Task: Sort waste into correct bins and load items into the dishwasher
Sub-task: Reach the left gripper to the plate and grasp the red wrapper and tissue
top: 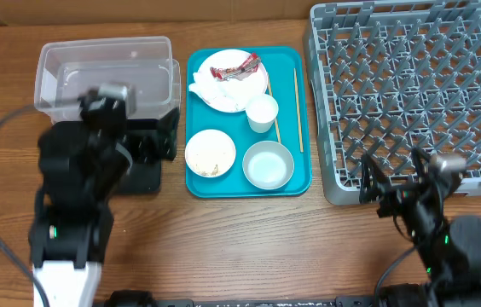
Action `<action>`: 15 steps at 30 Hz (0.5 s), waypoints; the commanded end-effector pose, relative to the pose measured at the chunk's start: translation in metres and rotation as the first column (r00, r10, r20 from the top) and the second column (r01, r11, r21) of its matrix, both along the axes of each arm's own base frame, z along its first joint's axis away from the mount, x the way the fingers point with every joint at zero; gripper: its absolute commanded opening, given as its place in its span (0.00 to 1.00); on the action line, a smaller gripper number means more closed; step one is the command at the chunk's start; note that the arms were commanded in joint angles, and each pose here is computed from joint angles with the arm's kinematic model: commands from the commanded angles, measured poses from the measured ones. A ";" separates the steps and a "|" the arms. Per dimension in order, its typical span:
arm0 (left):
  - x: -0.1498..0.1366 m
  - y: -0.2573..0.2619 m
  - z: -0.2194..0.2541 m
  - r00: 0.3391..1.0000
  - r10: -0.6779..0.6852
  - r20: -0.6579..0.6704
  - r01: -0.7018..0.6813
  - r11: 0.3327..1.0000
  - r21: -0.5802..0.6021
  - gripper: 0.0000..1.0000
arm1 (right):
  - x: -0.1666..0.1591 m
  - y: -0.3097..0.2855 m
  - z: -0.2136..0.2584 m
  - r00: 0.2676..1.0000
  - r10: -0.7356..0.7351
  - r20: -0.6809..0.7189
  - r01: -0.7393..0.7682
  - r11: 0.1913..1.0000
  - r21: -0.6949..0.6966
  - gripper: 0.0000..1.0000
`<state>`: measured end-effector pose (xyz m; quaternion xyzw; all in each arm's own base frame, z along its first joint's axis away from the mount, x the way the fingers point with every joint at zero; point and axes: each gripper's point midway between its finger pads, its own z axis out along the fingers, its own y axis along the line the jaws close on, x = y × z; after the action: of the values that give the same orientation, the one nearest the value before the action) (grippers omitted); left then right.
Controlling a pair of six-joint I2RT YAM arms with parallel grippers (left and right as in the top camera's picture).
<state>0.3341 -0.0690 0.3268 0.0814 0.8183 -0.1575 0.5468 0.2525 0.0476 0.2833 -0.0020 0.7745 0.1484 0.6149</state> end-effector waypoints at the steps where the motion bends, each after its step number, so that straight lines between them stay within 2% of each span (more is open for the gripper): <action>1: 0.024 -0.023 0.025 0.998 -0.057 -0.024 0.058 0.997 0.055 1.00 | 0.015 0.001 0.022 0.998 0.001 -0.055 -0.002 1.000 -0.010 1.00; 7: 0.066 -0.056 0.024 0.970 -0.036 -0.240 0.076 0.984 0.160 1.00 | 0.040 0.003 0.029 0.959 -0.001 -0.283 -0.007 1.000 -0.028 1.00; 10: 0.075 -0.069 0.012 0.934 -0.026 -0.358 0.107 0.972 0.211 1.00 | 0.050 0.005 0.031 0.932 0.000 -0.362 -0.012 0.999 -0.033 1.00; 15: 0.085 -0.087 -0.017 0.873 -0.043 -0.485 0.172 0.959 0.224 1.00 | 0.064 0.006 0.024 0.905 -0.003 -0.426 -0.015 0.999 -0.037 1.00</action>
<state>0.4097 -0.1530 0.3126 0.1464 0.9343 -0.1095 0.3060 0.3115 0.0527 0.3008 0.0178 0.8936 0.1301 0.4291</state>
